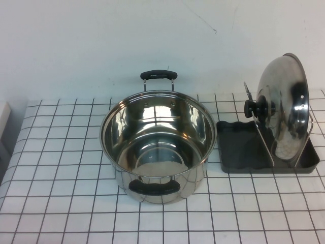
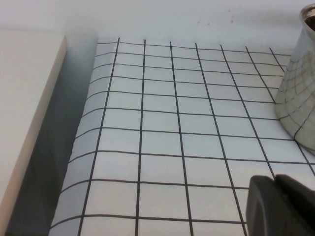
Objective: Put pot lid on rack
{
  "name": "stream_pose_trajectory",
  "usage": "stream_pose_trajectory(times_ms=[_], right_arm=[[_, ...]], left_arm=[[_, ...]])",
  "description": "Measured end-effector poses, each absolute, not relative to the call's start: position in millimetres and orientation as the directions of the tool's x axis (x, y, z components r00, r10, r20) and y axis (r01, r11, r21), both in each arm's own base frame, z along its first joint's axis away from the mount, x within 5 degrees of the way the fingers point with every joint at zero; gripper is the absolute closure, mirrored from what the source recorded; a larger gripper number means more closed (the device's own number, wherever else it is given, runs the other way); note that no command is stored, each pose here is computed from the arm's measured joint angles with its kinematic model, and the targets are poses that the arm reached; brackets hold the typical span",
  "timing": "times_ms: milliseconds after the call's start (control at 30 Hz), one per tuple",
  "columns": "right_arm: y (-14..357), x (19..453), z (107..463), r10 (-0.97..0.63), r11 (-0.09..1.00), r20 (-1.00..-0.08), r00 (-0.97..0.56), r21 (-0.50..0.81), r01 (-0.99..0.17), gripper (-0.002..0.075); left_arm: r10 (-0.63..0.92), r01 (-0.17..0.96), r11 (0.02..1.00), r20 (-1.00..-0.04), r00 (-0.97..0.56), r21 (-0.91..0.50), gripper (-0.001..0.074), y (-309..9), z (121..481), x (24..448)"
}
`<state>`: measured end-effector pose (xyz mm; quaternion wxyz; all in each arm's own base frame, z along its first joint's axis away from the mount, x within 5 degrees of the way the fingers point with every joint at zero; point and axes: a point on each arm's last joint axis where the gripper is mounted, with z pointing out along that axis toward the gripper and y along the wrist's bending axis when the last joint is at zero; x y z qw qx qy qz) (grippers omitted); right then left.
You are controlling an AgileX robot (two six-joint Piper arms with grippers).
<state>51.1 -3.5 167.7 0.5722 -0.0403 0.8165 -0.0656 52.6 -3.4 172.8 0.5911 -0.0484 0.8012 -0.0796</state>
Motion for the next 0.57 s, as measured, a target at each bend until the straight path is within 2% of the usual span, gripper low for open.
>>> stream_pose_trajectory(times_ms=[567], right_arm=[[-2.8, 51.1, 167.7, -0.136, 0.990, -0.931, -0.340, -0.144, -0.002, 0.0726]], left_arm=[[-0.172, 0.017, 0.983, -0.939, -0.296, -0.185, 0.0737, -3.4, 172.8, 52.6]])
